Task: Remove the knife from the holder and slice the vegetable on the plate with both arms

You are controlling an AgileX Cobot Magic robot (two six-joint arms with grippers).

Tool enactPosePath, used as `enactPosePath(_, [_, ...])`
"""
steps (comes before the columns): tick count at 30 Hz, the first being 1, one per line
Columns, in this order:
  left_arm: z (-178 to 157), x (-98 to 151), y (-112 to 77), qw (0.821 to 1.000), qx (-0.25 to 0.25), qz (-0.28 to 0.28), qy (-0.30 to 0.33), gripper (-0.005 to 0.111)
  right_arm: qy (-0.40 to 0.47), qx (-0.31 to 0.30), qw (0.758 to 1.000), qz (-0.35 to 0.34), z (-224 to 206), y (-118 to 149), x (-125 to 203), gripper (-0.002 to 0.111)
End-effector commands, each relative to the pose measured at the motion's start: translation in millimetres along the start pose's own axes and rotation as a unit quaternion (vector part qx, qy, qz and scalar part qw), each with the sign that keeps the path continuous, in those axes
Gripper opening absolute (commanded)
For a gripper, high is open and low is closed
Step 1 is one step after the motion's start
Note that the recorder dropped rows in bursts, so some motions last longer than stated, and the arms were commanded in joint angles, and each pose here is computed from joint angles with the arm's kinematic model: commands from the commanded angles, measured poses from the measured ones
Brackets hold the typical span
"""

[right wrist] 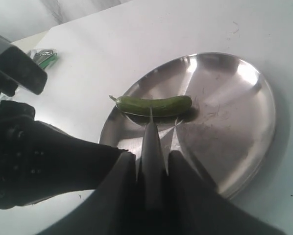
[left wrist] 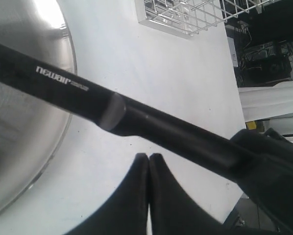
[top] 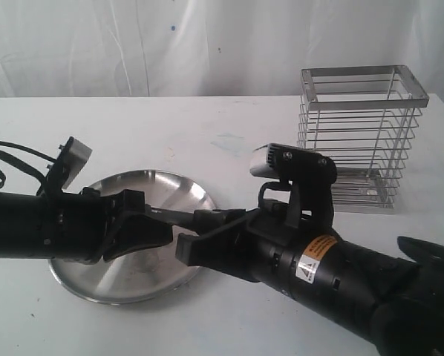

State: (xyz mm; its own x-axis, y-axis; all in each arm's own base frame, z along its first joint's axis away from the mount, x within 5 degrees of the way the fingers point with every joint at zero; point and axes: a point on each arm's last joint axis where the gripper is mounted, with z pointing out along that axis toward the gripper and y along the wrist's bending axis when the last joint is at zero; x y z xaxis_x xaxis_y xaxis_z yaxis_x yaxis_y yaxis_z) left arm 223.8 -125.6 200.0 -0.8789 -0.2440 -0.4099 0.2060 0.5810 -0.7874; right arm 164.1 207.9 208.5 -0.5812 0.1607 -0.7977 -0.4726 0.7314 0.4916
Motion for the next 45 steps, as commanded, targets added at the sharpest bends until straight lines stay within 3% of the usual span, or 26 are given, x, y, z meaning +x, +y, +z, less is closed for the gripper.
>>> enactPosePath(1, [-0.1,-1.3,-3.9,1.0,0.012,-0.012,-0.004,0.0,-0.025,-0.012,1.0,0.006,0.4,2.8,-5.7,0.0])
enactPosePath(11, [-0.1,-2.2,-1.6,1.0,0.0,-0.022,-0.009,0.0,-0.035,-0.025,0.999,0.0,1.4,7.6,-10.1,0.0])
enactPosePath(21, [0.0,-7.5,-0.5,0.999,-0.017,-0.02,-0.023,0.0,0.031,-0.003,0.999,0.029,1.6,3.8,1.8,0.0])
enactPosePath(28, [0.0,-19.3,-12.8,0.999,0.007,0.009,-0.033,0.0,0.044,0.003,0.998,0.036,1.4,3.0,4.3,0.0])
enactPosePath(32, [-5.1,-3.1,-22.8,0.997,0.069,0.022,0.0,0.0,-0.064,-0.034,0.997,0.034,0.9,8.7,-15.8,0.0])
enactPosePath(35, [0.8,12.2,-12.1,0.999,0.008,0.033,0.008,0.0,-0.066,-0.035,0.997,0.034,1.0,9.2,-16.5,0.0])
enactPosePath(37, [4.1,16.7,-16.1,0.999,0.009,0.041,0.017,0.0,-0.057,-0.032,0.997,0.033,2.1,8.4,-14.3,0.0])
enactPosePath(40, [6.1,16.1,-20.8,0.999,0.013,0.049,0.018,0.0,-0.049,-0.028,0.998,0.031,5.2,7.1,-11.2,0.0])
enactPosePath(45, [7.0,3.1,-15.4,0.997,-0.051,0.059,-0.02,0.0,-0.038,-0.033,0.998,0.038,7.3,8.4,-9.3,0.0])
